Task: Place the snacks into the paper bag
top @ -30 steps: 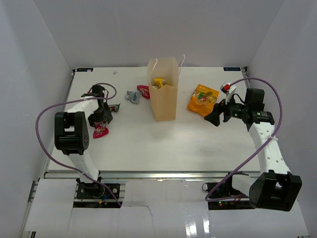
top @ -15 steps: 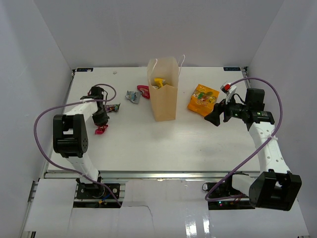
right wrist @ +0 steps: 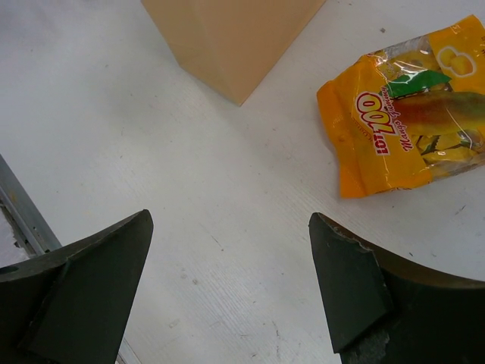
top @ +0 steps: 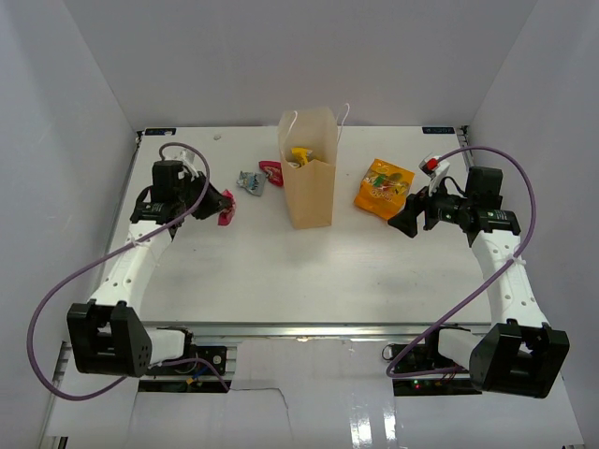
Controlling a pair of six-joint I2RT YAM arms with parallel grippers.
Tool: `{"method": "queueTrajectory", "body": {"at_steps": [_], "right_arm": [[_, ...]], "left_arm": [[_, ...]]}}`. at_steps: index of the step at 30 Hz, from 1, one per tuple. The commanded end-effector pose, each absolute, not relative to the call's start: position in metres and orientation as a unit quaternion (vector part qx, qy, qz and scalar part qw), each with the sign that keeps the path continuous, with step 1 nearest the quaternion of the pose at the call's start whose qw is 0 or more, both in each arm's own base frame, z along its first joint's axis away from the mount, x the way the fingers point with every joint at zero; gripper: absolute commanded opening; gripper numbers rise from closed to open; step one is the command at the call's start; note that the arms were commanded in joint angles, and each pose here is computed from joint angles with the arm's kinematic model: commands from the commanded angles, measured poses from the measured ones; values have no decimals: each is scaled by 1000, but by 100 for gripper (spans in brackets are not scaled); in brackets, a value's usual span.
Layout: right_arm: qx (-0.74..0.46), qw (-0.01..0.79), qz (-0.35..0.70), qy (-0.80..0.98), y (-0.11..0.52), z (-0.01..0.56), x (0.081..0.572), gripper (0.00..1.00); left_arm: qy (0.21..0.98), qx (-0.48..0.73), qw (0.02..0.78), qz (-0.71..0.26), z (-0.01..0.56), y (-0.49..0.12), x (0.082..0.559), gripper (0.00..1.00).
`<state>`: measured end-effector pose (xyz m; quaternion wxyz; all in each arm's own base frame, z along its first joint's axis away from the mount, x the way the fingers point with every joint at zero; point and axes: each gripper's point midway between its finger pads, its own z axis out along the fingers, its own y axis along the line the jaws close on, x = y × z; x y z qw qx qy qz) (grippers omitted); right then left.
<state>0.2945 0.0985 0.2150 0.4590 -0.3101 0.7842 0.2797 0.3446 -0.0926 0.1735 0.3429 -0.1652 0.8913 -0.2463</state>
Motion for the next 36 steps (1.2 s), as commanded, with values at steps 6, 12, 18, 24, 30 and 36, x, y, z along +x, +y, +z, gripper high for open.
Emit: {"method": "queueTrajectory", "body": {"at_steps": [6, 12, 18, 24, 30, 36], "right_arm": [[-316, 480, 275, 770, 98, 229, 299, 89], [-318, 484, 269, 769, 96, 231, 299, 89], [-319, 485, 268, 769, 96, 229, 296, 90], [-321, 488, 259, 769, 94, 229, 296, 90], [-307, 484, 251, 780, 89, 224, 304, 90], [-212, 474, 230, 823, 73, 216, 334, 87]], "left_arm": [[772, -18, 439, -458, 350, -221, 348, 13], [732, 56, 461, -499, 419, -297, 362, 13], [734, 86, 472, -481, 421, -337, 399, 14], [763, 63, 526, -371, 411, -323, 453, 16], [785, 66, 520, -331, 385, -321, 469, 37], [776, 50, 515, -361, 401, -326, 464, 74]]}}
